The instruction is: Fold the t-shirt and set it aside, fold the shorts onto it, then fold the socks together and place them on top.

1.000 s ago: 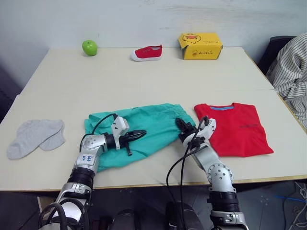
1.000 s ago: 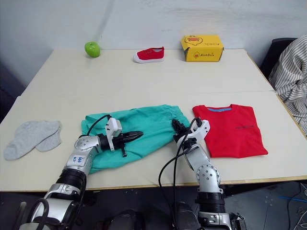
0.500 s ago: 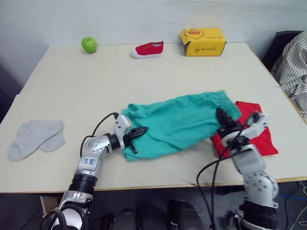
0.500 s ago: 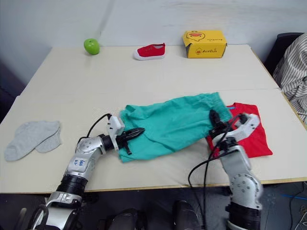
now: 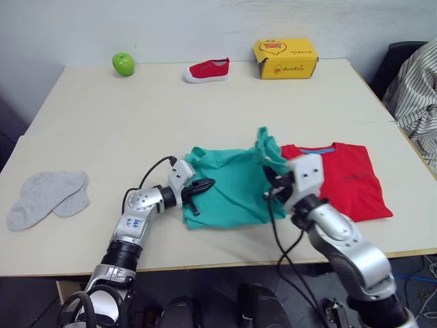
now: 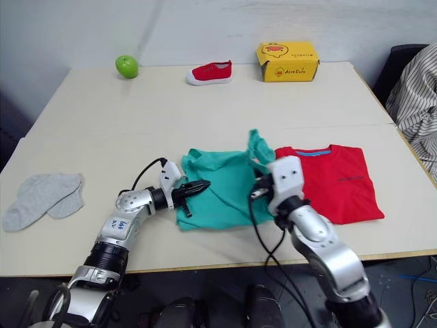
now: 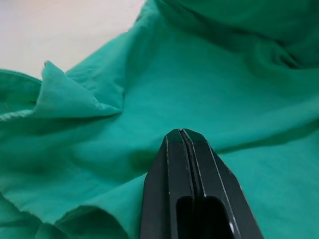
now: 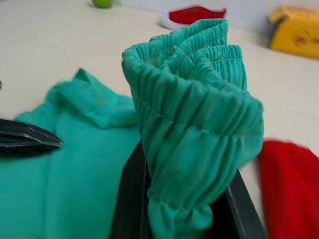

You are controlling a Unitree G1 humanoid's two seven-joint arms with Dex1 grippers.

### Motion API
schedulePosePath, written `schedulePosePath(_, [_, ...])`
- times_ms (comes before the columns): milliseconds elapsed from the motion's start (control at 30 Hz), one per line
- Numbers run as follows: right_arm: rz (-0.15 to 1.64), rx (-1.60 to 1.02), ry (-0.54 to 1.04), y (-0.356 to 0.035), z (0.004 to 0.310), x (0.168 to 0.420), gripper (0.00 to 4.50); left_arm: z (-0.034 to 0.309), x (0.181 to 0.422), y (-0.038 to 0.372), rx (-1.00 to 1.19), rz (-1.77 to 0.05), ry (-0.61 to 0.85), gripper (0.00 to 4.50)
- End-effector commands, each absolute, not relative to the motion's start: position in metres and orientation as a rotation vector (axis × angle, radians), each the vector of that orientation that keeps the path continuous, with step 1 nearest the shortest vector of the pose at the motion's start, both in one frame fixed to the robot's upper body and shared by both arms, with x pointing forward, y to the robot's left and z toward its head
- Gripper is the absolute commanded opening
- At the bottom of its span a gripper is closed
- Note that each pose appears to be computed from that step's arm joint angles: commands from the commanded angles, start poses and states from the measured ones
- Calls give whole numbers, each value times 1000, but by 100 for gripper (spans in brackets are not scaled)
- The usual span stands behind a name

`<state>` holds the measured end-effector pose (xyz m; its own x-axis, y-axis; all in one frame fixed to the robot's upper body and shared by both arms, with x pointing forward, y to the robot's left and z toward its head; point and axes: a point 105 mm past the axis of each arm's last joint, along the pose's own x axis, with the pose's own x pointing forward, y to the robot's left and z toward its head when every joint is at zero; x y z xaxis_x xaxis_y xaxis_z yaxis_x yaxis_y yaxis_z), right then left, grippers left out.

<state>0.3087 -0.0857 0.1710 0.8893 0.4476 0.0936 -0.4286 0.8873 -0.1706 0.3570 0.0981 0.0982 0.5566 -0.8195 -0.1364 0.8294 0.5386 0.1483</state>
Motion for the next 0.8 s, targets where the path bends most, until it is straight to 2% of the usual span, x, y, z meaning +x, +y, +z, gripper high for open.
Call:
schedulePosePath(33, [511,-193,-163,-58,167,310,3,101,358,108,228,-952,60,0])
schedulePosePath(300, [625,-269,-121,-23,148,316,3,92,357,126,193,-882,87,0])
schedulePosePath(433, [707,-187,-70,-9,138,316,3,86,353,133,189,-864,90,0])
schedulePosePath(633, [891,-23,1,-1,142,305,206,95,342,150,182,-832,38,0])
schedulePosePath(733, [1080,58,44,0,149,287,316,104,339,160,164,-797,4,0])
schedulePosePath(800, [1274,96,136,-13,150,267,390,113,336,174,169,-773,-21,0])
